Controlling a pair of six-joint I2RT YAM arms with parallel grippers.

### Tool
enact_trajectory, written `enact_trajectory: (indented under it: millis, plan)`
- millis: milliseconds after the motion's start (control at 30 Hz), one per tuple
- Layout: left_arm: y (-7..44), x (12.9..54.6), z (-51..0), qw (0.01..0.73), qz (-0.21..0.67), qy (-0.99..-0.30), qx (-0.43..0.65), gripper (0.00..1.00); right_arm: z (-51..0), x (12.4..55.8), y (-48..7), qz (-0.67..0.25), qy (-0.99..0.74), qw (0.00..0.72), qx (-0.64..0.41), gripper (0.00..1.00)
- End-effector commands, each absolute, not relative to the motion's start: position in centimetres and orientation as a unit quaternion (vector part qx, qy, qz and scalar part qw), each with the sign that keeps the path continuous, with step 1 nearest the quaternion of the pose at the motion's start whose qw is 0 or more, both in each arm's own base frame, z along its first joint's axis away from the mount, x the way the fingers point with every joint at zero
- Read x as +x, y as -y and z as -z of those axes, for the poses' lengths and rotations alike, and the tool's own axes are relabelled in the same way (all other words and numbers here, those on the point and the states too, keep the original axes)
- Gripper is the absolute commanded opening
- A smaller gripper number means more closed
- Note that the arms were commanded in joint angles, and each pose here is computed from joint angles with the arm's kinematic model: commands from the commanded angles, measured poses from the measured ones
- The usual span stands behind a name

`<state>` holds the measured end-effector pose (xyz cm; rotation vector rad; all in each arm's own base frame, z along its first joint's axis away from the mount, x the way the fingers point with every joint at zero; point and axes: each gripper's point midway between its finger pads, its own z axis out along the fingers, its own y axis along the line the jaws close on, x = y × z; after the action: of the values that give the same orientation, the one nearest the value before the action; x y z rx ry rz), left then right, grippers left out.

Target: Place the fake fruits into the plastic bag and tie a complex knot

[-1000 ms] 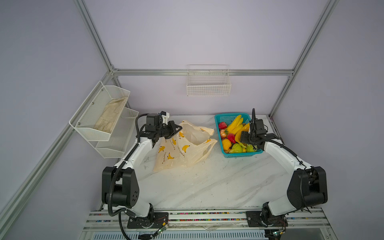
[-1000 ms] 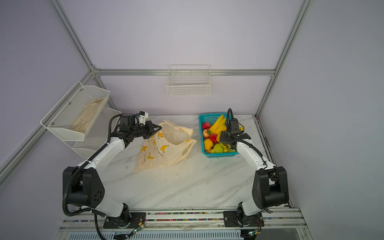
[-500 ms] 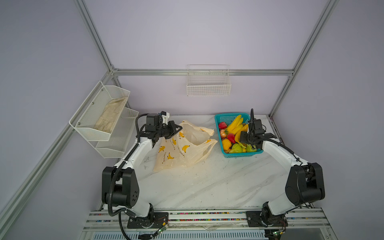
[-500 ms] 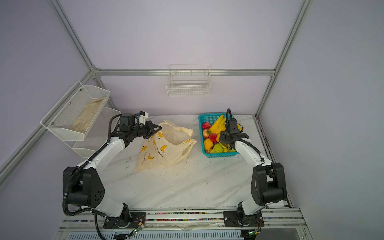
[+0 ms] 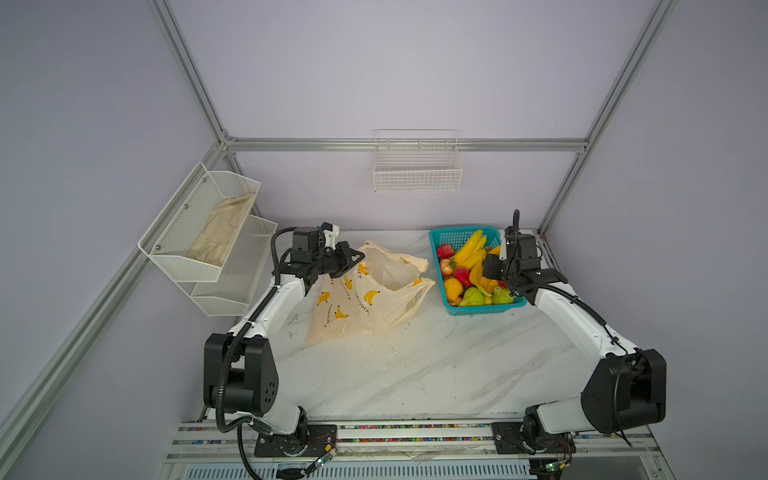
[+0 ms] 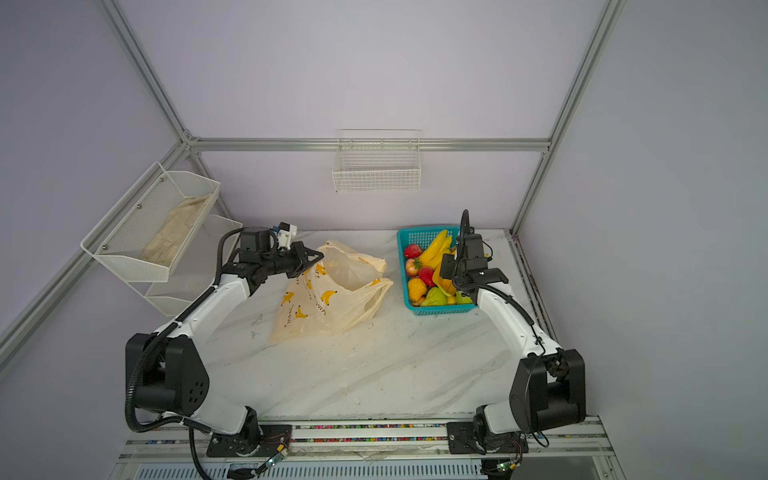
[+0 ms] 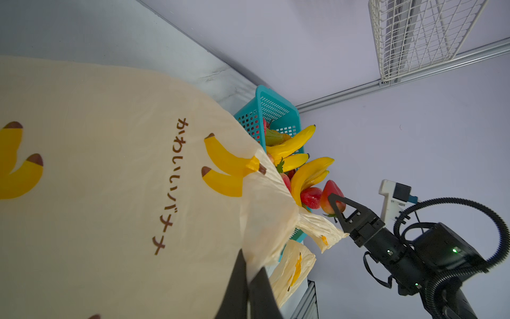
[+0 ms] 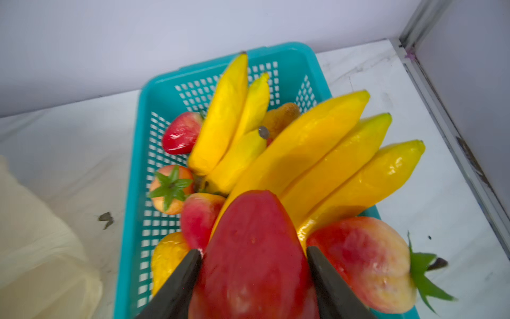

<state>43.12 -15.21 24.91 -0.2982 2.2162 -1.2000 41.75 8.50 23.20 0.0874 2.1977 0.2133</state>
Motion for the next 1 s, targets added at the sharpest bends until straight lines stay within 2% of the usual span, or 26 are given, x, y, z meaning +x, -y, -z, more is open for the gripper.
enact_trajectory:
  millis: [0,133,633,967]
  plan:
    - [15.1,42.3,-25.3,0.303,0.462,-0.827,-0.107,0.0,-26.7,40.4,-14.1,-0.16,-0.855,0.491,-0.051,0.38]
    - [15.2,42.3,-25.6,0.303,0.465,-0.825,-0.104,0.0,-25.7,39.2,-19.1,-0.229,-0.844,0.476,-0.098,0.36]
    - [15.9,42.1,-26.2,0.294,0.487,-0.817,-0.097,0.0,-16.0,38.5,-27.3,-0.347,-0.843,0.382,-0.153,0.32]
    - [17.1,41.5,-26.7,0.283,0.505,-0.811,-0.087,0.0,-16.7,37.5,-31.7,-0.444,-0.794,0.377,-0.174,0.31]
